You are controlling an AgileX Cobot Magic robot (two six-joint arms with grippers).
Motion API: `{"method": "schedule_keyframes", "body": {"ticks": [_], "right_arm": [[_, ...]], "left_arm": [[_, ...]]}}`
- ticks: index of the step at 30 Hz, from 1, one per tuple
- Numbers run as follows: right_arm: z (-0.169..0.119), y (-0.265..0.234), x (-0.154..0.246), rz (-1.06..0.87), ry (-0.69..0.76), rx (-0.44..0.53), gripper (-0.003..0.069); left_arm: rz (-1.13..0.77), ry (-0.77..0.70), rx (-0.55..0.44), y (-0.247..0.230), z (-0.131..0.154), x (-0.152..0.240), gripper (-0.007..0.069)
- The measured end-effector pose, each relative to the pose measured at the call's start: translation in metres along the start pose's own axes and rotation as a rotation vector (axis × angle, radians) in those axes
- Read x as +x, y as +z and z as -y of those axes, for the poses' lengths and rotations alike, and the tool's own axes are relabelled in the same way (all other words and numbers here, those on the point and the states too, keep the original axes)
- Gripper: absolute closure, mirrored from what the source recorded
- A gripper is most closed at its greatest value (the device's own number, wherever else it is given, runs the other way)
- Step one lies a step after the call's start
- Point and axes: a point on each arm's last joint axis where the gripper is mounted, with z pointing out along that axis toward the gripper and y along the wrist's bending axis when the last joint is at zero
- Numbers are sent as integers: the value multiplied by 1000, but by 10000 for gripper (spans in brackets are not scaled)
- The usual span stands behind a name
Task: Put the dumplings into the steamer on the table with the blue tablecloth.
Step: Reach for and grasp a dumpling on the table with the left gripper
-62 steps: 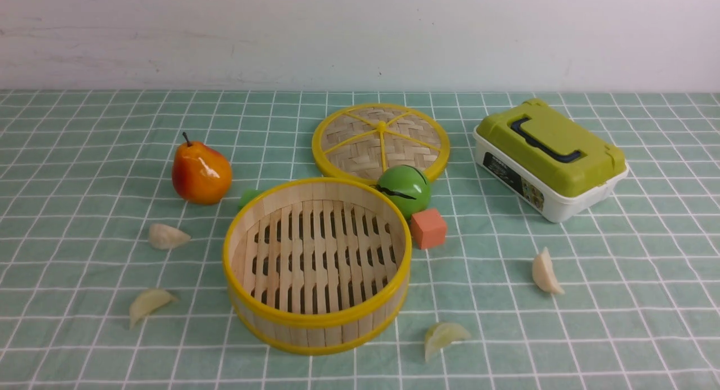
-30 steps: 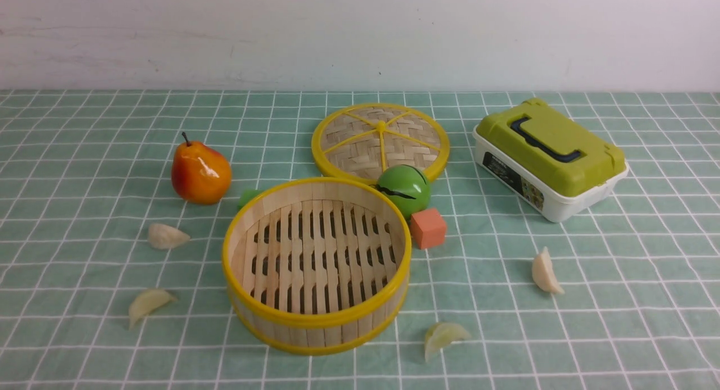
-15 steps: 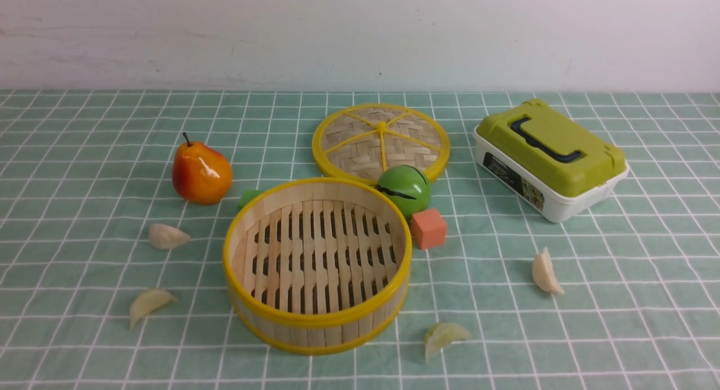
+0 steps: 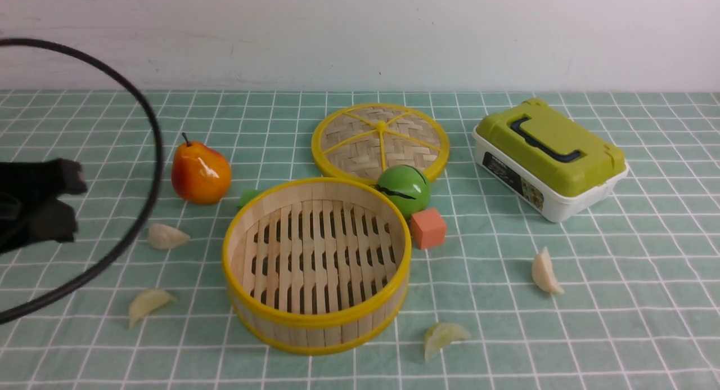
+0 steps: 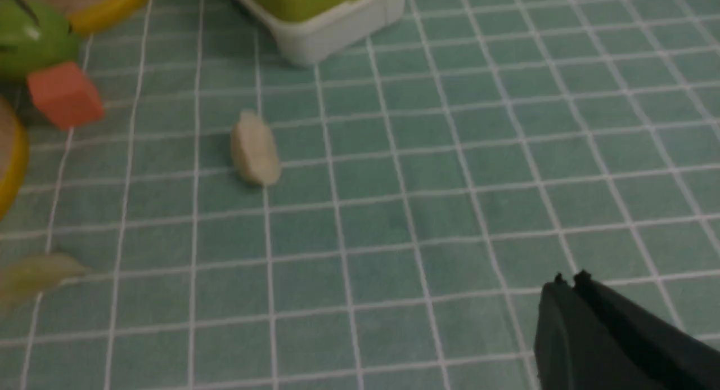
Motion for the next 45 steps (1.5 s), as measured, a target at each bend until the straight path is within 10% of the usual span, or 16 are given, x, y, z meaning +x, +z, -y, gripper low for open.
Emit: {"method": "schedule_keyframes", "body": {"ticks": [10,26,40,45], "right_arm": [[-45,41,7,-213,-268,-383,661],[-53,57,2,-213,-184,-434,657],[-53,57,0,-191,-175,-426,648],[-53,57,0,-190,-174,-426,642]], "left_arm": [[-241,7,-23,88,-7,-19,570],[-162,-248,-237,193,-28,-78,172],[-264,-306,-318,262,-41,-86,179],[-299,-206,-318,267,-33,-81,393]]}}
